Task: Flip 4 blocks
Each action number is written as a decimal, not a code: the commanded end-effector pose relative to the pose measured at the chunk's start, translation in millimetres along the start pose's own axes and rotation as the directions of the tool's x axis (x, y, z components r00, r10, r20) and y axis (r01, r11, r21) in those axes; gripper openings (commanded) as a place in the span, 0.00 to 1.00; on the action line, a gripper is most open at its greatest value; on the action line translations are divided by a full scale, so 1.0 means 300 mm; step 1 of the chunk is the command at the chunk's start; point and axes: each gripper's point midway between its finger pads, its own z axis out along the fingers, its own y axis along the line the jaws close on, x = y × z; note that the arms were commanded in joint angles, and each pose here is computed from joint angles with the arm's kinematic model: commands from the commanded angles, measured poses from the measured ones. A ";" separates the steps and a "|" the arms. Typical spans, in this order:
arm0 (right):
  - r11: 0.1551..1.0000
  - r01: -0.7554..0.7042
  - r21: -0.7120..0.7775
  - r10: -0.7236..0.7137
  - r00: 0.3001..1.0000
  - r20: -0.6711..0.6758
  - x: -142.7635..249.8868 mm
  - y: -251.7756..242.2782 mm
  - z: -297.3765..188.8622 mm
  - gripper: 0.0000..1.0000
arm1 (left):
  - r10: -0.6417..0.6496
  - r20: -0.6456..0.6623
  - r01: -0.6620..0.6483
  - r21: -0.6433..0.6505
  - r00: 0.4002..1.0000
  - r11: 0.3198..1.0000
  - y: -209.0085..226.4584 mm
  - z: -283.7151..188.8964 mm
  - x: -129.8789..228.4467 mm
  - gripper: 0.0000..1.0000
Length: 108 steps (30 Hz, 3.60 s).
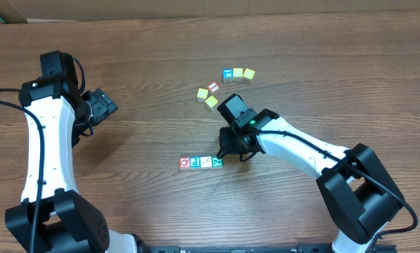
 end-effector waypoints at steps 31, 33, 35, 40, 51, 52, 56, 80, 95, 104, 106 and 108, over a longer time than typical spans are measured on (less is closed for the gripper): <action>1.000 0.014 -0.003 -0.014 1.000 0.024 -0.012 0.009 -0.005 0.13 | 0.016 0.003 -0.016 0.004 1.000 1.000 -0.005 -0.003 -0.004 1.00; 1.000 0.014 -0.002 -0.014 1.000 0.024 -0.012 0.009 -0.005 0.14 | 0.016 0.003 -0.016 0.003 1.000 1.000 -0.004 -0.003 -0.004 1.00; 1.000 0.014 0.008 -0.014 0.999 0.031 -0.016 0.003 -0.005 0.13 | 0.016 0.003 -0.016 0.003 1.000 1.000 -0.004 -0.003 -0.004 1.00; 0.998 0.010 0.067 -0.015 0.997 0.074 -0.041 -0.031 -0.008 0.13 | 0.016 0.003 -0.016 0.003 1.000 1.000 -0.004 -0.003 -0.004 1.00; 0.983 -0.134 0.128 0.125 0.989 0.079 -0.072 -0.150 -0.023 0.07 | -0.004 0.012 0.003 0.022 1.000 1.000 -0.017 -0.003 -0.013 1.00; 0.981 -0.152 0.123 0.144 0.987 0.070 -0.076 -0.165 -0.026 0.05 | -0.012 0.009 0.012 0.040 1.000 0.999 -0.028 -0.004 -0.013 1.00; 0.975 -0.204 0.089 0.204 0.979 0.009 -0.065 -0.197 -0.033 0.04 | 0.041 -0.100 -0.023 0.174 0.994 0.984 -0.100 -0.013 0.061 1.00; 0.986 -0.080 -0.146 0.076 0.997 -0.031 -0.071 -0.023 -0.032 0.04 | 0.526 0.012 -0.507 0.287 0.851 0.813 -0.499 0.123 0.463 0.04; 0.996 -0.077 -0.048 0.073 0.993 -0.089 0.014 -0.045 -0.020 0.04 | 0.519 -0.285 -0.530 0.044 0.806 0.847 -0.300 0.239 0.609 0.04; 0.991 -0.137 -0.015 0.134 0.983 -0.130 0.051 -0.060 -0.022 0.04 | 0.499 -0.416 -0.560 -0.028 0.760 0.828 -0.241 0.348 0.659 0.04; 0.991 -0.133 -0.016 0.130 0.983 -0.129 0.052 -0.056 -0.022 0.04 | 0.497 -0.423 -0.558 -0.025 0.757 0.829 -0.242 0.355 0.664 0.04; 0.991 -0.133 -0.019 0.130 0.983 -0.127 0.051 -0.052 -0.021 0.04 | 0.503 -0.438 -0.563 -0.008 0.745 0.827 -0.243 0.355 0.677 0.04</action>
